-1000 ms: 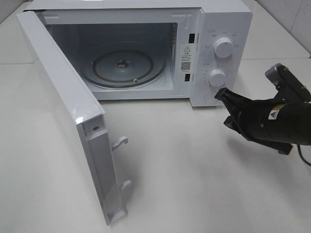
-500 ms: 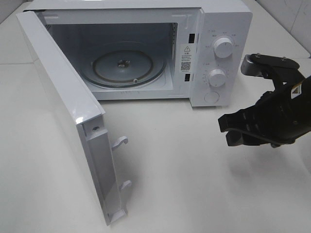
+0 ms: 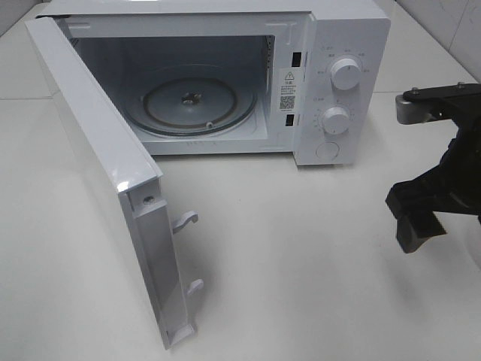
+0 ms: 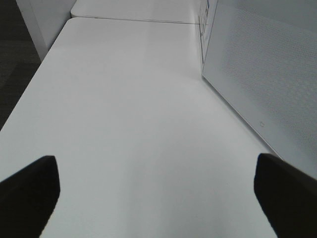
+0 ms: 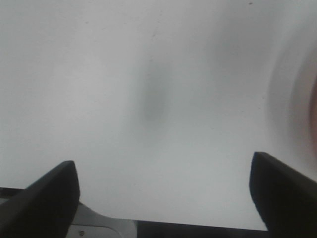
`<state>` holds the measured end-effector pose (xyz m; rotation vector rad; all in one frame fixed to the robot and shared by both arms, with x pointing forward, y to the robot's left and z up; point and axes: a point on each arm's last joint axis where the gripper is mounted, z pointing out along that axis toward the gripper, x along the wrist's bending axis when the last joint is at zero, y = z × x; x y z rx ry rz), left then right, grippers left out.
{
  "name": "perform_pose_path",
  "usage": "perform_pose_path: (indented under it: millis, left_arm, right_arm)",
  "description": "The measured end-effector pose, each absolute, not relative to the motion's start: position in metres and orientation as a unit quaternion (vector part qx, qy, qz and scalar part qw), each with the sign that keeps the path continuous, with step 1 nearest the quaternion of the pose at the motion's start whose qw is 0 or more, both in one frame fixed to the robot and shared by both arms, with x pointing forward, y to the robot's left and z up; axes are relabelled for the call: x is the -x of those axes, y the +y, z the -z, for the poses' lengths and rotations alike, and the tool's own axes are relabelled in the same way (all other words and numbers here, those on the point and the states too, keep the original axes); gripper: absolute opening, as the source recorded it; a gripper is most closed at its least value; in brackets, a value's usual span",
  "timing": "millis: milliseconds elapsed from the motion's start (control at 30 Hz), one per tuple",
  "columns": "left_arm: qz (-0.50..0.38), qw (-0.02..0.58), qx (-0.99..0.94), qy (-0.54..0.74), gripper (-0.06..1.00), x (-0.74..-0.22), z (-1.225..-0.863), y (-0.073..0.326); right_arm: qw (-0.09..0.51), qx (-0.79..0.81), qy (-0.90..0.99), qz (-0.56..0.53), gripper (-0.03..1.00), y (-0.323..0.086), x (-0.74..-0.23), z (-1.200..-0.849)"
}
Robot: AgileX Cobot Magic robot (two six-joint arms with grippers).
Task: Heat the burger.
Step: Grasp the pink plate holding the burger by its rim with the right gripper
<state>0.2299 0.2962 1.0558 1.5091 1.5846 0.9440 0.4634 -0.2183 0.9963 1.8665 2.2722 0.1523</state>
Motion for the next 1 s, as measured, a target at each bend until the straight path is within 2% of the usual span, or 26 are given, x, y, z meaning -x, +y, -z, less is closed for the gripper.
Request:
perform_pose_path:
  millis: [33,67,167,233,400,467,767,833,1000]
  left_arm:
    - [-0.368,0.37,-0.588,0.618,0.99,-0.23,-1.056,0.296]
    - [-0.368,0.37,-0.588,0.618,0.99,-0.23,-1.056,0.296]
    - [-0.368,0.37,-0.588,0.618,0.99,-0.23,-1.056,0.296]
    - [-0.368,0.37,-0.588,0.618,0.99,-0.23,-1.056,0.296]
    - [-0.368,0.37,-0.588,0.618,0.99,-0.23,-1.056,0.296]
    - [-0.368,0.37,-0.588,0.618,0.99,-0.23,-1.056,0.296]
    - [-0.368,0.37,-0.588,0.618,0.99,-0.23,-1.056,0.296]
    - [-0.368,0.37,-0.588,0.618,0.99,-0.23,-1.056,0.296]
    - [-0.368,0.37,-0.588,0.618,0.99,-0.23,-1.056,0.296]
  right_arm:
    - [0.098,-0.631,0.768,-0.051,0.89,-0.218,-0.463,-0.996]
    - [0.11,-0.628,0.769,-0.046,0.83,-0.221,-0.465,-0.998]
    - [0.118,-0.632,0.765,-0.042,0.76,-0.227,-0.468,-0.998]
    - [0.123,-0.64,0.757,-0.039,0.74,-0.233,-0.47,-0.999]
    - [0.138,-0.653,0.745,-0.027,0.78,-0.249,-0.476,-0.997]
    - [0.138,-0.659,0.74,0.0,0.83,-0.266,-0.485,-0.986]
    - [0.143,-0.669,0.729,-0.007,0.85,-0.302,-0.508,-0.962]
    - [0.132,-0.678,0.723,-0.002,0.85,-0.32,-0.515,-0.946]
    - [0.12,-0.688,0.716,0.0,0.85,-0.33,-0.519,-0.932]
